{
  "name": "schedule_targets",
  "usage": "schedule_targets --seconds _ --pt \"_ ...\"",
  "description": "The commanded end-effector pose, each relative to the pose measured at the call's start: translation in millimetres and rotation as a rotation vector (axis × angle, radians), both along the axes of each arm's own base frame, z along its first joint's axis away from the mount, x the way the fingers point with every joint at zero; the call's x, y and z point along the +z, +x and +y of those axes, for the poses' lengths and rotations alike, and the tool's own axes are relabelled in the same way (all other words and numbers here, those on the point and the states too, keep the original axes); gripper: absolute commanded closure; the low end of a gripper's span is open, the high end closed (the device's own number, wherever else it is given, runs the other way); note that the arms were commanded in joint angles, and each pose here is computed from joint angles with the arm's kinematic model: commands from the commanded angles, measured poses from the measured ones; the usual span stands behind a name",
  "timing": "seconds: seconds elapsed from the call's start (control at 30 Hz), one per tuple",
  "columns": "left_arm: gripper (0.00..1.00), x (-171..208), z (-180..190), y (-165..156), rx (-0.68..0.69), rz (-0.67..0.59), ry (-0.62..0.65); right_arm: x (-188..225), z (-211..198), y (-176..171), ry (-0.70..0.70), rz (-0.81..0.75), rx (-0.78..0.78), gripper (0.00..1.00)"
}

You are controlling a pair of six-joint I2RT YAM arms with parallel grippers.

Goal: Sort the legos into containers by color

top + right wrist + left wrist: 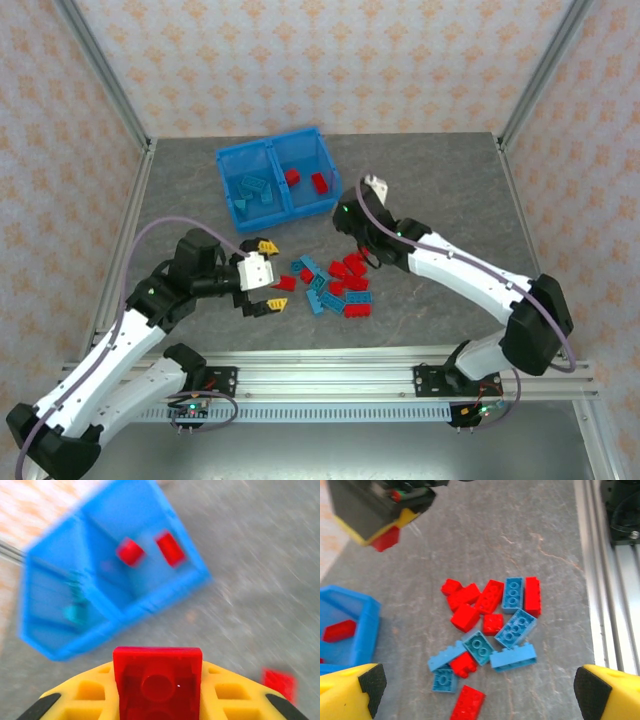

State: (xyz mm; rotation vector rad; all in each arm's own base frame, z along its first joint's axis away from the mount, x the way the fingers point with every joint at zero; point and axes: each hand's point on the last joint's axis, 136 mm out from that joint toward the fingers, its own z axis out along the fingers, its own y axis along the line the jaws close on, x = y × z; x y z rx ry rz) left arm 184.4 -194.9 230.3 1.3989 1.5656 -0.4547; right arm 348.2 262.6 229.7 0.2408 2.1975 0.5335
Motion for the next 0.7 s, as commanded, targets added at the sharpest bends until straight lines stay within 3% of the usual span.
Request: schedule_targets --seconds 0.0,0.2,0.33,0.47,0.67 --pt "0.0 11 10 16 0.106 -0.1 -0.013 19 36 35 -0.086 -0.134 0.111 0.73" --pt "0.0 16 38 38 0.319 -0.14 0.03 -13 69 107 -0.182 -0.061 0.1 0.73" --pt "0.0 21 49 39 0.379 -0.175 0.03 -53 75 147 -0.246 0.01 0.075 0.74" --pt "0.0 21 49 38 0.377 -0.176 0.017 -89 92 168 -0.284 0.064 0.1 0.73" --pt "0.0 18 50 43 0.404 -0.15 0.027 -108 93 186 -0.27 0.101 0.061 0.67"
